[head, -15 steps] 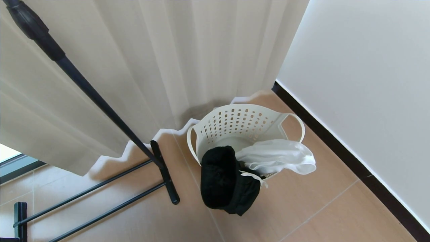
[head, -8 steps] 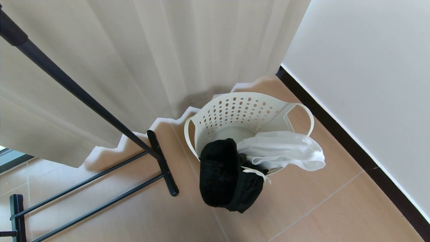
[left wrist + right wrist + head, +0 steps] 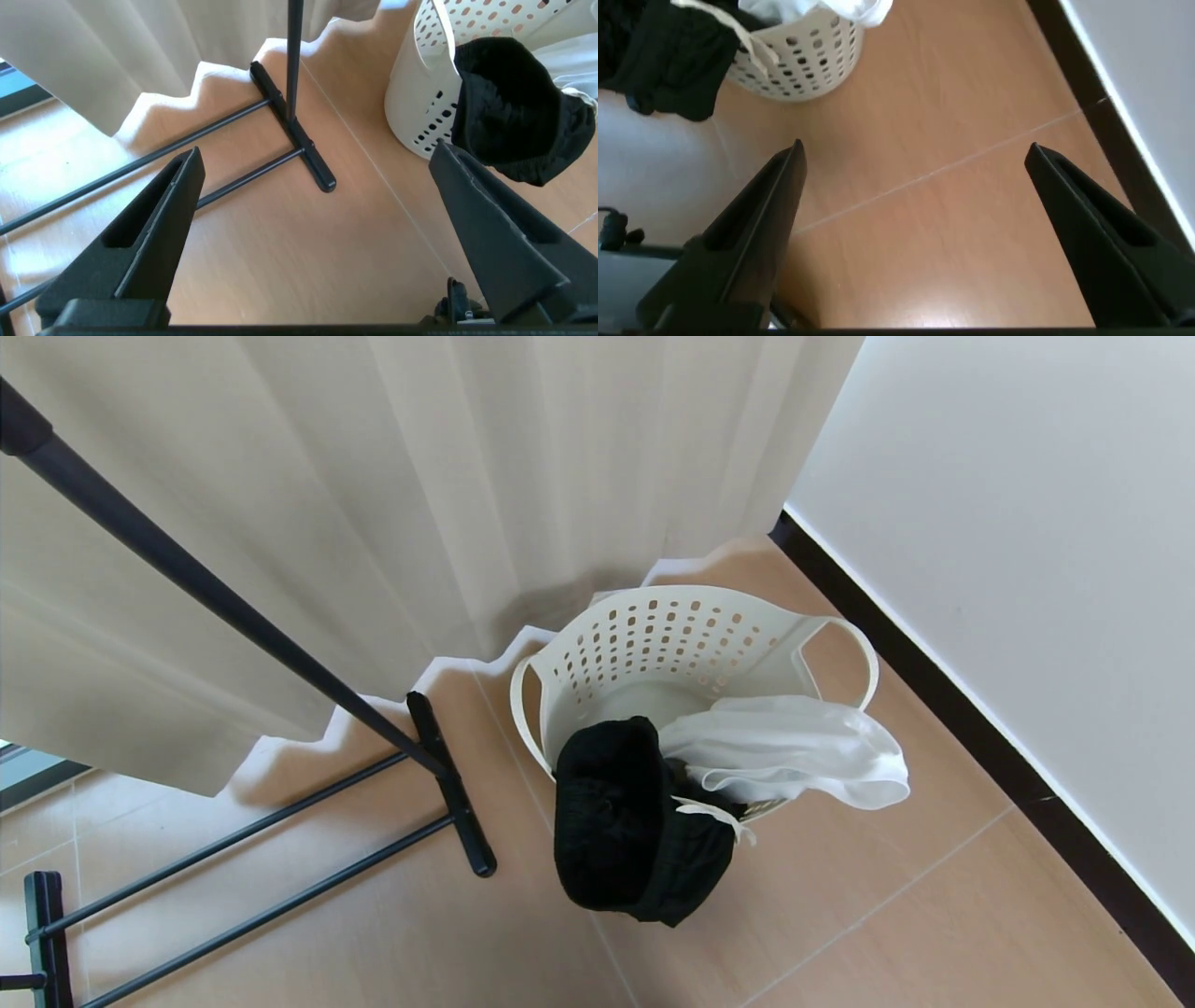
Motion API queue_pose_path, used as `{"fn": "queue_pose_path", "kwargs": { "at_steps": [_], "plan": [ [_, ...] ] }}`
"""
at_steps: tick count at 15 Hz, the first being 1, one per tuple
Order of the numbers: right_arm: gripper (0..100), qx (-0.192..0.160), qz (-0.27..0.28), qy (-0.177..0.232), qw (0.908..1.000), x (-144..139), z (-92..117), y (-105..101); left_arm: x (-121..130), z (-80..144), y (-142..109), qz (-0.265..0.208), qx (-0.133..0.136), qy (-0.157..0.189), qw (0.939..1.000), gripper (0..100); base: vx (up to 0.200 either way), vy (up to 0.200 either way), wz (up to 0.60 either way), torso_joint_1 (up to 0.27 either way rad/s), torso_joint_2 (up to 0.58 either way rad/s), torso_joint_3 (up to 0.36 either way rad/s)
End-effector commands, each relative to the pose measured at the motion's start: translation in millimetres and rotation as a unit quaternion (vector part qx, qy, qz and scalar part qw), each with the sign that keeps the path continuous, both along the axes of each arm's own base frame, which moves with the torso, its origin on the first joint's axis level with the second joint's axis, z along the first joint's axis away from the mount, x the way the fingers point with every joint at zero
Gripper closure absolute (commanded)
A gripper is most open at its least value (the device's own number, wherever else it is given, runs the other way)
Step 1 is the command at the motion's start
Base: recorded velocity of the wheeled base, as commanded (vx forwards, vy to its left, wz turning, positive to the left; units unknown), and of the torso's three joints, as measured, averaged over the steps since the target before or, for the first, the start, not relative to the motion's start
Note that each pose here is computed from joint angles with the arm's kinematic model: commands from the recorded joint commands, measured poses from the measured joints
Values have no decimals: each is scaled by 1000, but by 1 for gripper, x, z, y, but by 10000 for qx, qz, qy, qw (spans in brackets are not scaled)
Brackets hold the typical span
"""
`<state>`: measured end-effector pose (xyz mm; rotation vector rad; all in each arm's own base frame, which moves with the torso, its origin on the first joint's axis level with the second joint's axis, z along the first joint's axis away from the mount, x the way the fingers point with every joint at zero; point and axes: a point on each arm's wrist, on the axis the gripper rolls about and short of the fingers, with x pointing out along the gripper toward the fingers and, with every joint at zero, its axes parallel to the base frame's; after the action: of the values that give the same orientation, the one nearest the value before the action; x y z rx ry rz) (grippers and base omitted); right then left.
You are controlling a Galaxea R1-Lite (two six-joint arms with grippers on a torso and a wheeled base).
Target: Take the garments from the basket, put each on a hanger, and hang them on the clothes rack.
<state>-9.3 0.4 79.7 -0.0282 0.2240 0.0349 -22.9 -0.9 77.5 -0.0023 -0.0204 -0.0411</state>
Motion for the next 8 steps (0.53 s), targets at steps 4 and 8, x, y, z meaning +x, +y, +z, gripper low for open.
{"fn": "queue_pose_path", "kwargs": {
  "at_steps": [4,8],
  "plan": [
    [0,-568,898,1590,9815,63,41,8,0,0,0,-2,-1,2,10000,0,0,0,0,0,0,0],
    [0,-1314,1408,1871,9633,121,74,20,0,0,0,-2,-1,2,10000,0,0,0,0,0,0,0]
  ]
}}
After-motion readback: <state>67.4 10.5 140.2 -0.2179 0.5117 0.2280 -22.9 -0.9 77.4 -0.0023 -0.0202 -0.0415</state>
